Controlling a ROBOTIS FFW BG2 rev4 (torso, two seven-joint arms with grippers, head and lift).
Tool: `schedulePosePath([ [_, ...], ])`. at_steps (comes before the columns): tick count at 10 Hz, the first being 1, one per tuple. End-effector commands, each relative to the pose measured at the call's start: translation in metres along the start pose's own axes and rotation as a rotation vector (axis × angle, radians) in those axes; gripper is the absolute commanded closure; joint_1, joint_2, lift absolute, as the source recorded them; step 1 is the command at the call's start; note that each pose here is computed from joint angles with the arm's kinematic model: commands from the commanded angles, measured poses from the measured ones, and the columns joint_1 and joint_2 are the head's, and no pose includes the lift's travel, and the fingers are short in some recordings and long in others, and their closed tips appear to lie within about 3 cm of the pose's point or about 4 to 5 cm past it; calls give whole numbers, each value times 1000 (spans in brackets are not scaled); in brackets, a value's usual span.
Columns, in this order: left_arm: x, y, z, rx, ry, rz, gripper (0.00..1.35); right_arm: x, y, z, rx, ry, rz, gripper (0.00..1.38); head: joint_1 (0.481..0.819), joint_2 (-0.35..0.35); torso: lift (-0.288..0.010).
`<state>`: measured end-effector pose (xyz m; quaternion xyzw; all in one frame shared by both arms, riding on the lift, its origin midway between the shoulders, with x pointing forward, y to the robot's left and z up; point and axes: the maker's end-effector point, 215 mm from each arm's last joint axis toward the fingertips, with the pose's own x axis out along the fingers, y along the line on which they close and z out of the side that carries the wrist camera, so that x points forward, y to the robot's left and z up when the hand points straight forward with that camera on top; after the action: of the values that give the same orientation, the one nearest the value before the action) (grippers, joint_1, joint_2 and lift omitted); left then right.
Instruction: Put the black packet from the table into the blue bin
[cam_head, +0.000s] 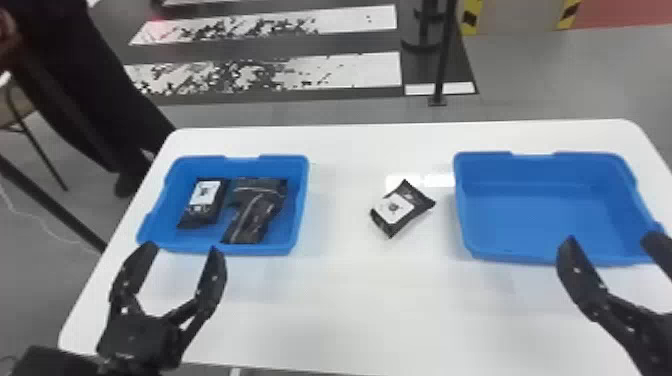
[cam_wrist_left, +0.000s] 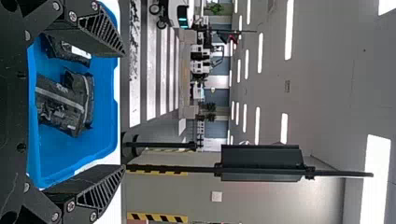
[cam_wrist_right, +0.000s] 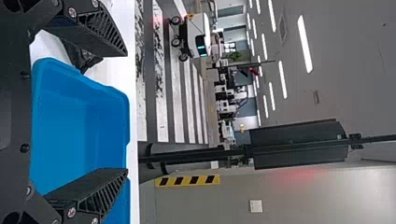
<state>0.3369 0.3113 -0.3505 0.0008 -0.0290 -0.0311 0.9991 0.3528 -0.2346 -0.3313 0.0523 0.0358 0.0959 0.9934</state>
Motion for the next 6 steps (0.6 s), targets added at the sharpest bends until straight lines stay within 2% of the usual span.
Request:
schedulePosePath([
  [1, 0, -1, 0, -4, 0, 1, 188, 0, 0, 0, 0, 0, 0, 136, 695, 129, -110],
  [6, 0, -3, -1, -7, 0, -2, 188, 0, 0, 0, 0, 0, 0, 136, 695, 128, -110],
])
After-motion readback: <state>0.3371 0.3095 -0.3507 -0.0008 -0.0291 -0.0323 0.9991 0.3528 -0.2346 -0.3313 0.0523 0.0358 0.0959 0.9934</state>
